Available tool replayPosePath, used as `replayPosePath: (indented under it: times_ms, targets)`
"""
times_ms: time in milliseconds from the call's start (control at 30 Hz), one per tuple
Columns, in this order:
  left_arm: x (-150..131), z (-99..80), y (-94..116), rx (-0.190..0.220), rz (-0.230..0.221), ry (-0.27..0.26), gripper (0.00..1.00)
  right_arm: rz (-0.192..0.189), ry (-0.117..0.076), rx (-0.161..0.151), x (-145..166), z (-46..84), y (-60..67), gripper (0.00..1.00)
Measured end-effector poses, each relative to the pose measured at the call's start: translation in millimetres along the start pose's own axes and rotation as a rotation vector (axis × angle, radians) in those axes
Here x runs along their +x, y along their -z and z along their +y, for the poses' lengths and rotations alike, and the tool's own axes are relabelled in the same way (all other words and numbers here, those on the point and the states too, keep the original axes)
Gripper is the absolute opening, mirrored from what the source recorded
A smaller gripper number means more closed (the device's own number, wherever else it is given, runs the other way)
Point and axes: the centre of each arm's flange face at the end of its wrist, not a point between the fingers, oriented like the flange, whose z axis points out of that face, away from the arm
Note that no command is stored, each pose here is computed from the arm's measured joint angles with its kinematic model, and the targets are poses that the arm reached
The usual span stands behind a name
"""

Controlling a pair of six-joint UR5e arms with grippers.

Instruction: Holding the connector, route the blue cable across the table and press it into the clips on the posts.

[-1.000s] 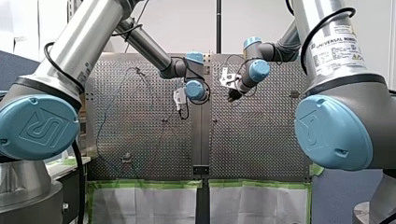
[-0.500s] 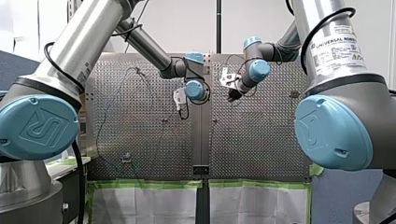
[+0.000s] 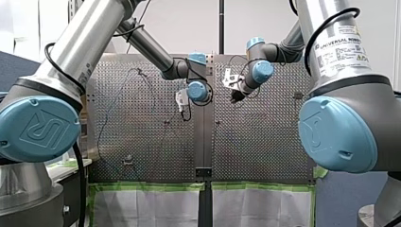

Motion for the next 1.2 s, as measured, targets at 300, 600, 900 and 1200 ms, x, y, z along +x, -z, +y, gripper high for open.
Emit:
replayPosePath:
  times_ms: [300,600,900,1200]
  targets:
    - [0.0,0.0,0.0,0.0,0.0,0.0,0.12,0.0,0.0,0.0,0.0,0.0,0.0,0.0]
    - [0.0,0.0,0.0,0.0,0.0,0.0,0.12,0.0,0.0,0.0,0.0,0.0,0.0,0.0]
    - [0.0,0.0,0.0,0.0,0.0,0.0,0.12,0.0,0.0,-0.002,0.3,1.1,-0.1,0.0]
    - [0.0,0.0,0.0,0.0,0.0,0.0,0.12,0.003,-0.005,-0.019,1.9,11.1,-0.8,0.0]
